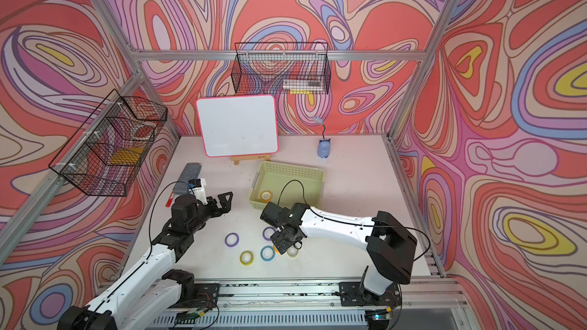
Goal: Put the transparent tape into the storage box
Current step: Place the tape in the storage box, then pick up the tape at the center of the board.
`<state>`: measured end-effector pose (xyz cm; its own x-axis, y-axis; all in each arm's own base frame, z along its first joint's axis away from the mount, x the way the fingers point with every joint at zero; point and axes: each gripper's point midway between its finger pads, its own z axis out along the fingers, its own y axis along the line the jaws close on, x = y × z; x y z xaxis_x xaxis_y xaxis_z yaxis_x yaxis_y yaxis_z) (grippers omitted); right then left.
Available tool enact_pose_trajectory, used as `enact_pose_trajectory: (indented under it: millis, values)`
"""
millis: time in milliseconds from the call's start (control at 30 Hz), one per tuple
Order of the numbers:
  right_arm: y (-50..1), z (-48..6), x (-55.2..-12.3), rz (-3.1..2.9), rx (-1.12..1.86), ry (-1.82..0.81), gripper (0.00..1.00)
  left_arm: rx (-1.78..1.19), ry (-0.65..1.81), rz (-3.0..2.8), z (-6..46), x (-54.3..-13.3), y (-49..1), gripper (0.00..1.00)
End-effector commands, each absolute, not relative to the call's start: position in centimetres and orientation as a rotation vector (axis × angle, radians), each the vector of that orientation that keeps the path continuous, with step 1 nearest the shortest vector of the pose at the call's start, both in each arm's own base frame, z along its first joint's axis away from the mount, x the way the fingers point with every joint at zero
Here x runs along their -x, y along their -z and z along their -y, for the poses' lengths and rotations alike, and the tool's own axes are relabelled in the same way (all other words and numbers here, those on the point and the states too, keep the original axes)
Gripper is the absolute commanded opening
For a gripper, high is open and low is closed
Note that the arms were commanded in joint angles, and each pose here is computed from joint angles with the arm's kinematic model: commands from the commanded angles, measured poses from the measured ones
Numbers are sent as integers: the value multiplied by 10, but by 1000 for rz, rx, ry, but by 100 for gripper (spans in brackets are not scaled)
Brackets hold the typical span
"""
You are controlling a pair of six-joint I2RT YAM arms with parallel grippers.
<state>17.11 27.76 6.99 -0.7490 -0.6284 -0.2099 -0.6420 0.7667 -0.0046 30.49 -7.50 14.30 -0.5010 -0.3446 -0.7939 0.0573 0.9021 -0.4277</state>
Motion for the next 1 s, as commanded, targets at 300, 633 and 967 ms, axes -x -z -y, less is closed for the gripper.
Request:
enact_pose_trajectory:
  millis: [300, 633, 967]
  values:
    - [-40, -286, -167, -2760, 1149, -85, 76, 194, 474, -2062, 74, -302, -137, 100]
    - [-26, -292, -163, -2786, 1183, -112, 76, 193, 474, -2062, 74, -302, -137, 99]
    - [-10, -292, -161, -2819, 1200, -90, 76, 194, 476, -2065, 74, -302, -135, 99]
